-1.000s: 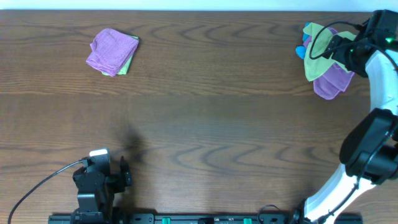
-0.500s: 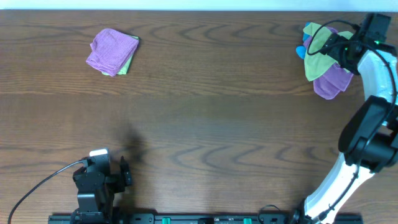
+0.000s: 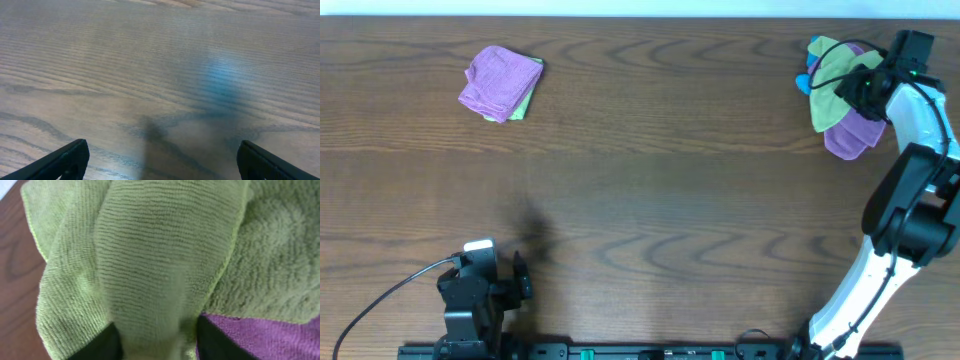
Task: Fold the cloth
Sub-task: 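Grasp the top green cloth on the pile with the right gripper, then lift the green cloth and drag it left to the table center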
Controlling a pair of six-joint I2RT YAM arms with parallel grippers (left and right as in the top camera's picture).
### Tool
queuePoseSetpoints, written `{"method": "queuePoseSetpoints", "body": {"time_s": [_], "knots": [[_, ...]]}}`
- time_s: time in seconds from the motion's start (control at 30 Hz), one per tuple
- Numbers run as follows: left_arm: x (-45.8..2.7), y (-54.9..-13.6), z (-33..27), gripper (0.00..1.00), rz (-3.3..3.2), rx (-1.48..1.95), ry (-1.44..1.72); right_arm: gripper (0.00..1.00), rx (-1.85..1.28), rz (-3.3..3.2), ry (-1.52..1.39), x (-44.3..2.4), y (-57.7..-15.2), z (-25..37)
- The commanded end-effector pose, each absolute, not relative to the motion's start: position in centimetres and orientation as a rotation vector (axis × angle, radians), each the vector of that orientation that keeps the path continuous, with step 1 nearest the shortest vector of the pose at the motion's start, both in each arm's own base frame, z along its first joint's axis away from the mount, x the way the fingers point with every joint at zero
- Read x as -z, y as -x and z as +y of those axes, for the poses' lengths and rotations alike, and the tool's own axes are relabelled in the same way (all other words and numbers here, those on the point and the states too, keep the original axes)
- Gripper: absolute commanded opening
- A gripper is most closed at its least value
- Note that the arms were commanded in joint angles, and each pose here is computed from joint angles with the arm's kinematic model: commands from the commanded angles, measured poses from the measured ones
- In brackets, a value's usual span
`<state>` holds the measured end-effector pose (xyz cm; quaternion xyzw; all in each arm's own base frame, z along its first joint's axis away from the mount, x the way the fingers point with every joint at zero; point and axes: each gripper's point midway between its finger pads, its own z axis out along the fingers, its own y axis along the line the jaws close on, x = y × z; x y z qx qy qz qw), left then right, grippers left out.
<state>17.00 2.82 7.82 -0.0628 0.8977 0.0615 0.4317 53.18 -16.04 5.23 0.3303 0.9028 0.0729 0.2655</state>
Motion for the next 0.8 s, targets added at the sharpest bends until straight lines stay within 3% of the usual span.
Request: {"method": "queuePoseSetpoints", "body": {"time_s": [0.0, 0.07, 0.2, 0.4, 0.77], "knots": [[-6.4, -16.0, 3.0, 0.96, 2.303, -0.179, 0.139, 0.33, -0.209, 2.426, -0.905, -5.1, -53.6, -16.3], [-6.4, -16.0, 3.0, 0.96, 2.303, -0.179, 0.139, 0.27, -0.209, 2.424, -0.903, -5.2, -53.6, -16.4], [-6.4, -16.0, 3.0, 0.95, 2.303, -0.178, 0.139, 0.01, -0.228, 2.423, -0.891, -5.5, -53.7, -16.1], [-6.4, -16.0, 3.0, 0.95, 2.303, -0.179, 0.139, 0.01, -0.228, 2.395, -0.819, -8.4, -53.9, -15.9], [-6.4, -16.0, 3.0, 0.95, 2.303, -0.178, 0.139, 0.01, -0.147, 2.311, -0.517, -20.6, -51.6, -13.5]]}}
